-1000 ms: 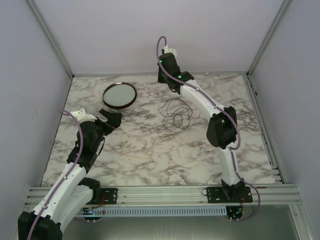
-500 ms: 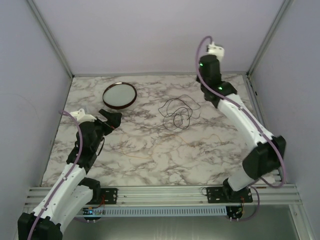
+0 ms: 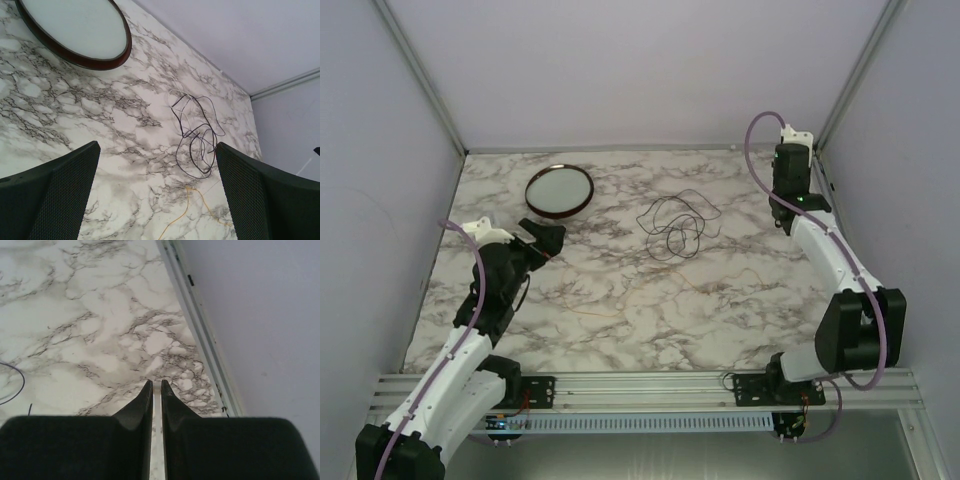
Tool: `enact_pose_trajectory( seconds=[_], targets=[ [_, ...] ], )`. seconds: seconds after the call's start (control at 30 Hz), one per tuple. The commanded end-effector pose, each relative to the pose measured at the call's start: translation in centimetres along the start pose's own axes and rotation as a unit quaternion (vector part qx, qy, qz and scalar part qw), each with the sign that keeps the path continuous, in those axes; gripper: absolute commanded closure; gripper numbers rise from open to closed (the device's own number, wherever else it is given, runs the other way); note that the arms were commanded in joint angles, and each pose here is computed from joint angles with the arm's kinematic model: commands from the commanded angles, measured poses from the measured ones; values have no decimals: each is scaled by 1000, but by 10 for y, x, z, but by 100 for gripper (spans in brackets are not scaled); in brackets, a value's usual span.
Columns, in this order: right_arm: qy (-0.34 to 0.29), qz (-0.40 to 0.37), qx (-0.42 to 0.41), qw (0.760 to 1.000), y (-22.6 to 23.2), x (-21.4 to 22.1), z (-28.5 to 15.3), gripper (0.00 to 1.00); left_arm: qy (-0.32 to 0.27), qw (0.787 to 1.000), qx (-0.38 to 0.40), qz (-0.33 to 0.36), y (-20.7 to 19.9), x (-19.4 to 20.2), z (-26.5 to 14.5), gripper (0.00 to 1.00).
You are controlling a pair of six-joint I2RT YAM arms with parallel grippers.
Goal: Zip-tie the wires
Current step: Place the ribbon at the center of the board.
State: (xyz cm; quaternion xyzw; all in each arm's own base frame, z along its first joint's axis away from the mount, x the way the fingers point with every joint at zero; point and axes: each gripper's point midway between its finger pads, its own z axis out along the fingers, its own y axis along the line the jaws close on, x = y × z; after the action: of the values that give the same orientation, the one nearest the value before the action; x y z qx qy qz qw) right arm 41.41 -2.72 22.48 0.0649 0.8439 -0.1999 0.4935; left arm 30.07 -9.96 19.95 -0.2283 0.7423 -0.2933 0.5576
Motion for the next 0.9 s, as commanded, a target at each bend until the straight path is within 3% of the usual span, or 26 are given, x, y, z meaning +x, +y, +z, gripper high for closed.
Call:
enact_pose_trajectory(
  seconds=[0.0, 0.2, 0.43, 0.7, 0.87],
  targets=[
    [-17, -36, -52, 998, 15, -8, 24, 100, -7, 1000, 19, -2, -8, -3, -1, 0],
    [44, -67, -136, 987, 53, 33, 57, 100, -4, 1000, 15, -3, -4, 0, -2, 0],
    [92, -71, -142, 983, 70, 65, 85, 100, 1, 1000, 14, 1, -6, 0, 1, 0],
    [113, -44, -142, 982, 78, 60, 98, 64, -2, 1000, 13, 1, -7, -2, 2, 0],
    [75, -13, -182, 980, 98, 25, 70, 58, -14, 1000, 13, -4, -12, -11, 1, 0]
  ],
)
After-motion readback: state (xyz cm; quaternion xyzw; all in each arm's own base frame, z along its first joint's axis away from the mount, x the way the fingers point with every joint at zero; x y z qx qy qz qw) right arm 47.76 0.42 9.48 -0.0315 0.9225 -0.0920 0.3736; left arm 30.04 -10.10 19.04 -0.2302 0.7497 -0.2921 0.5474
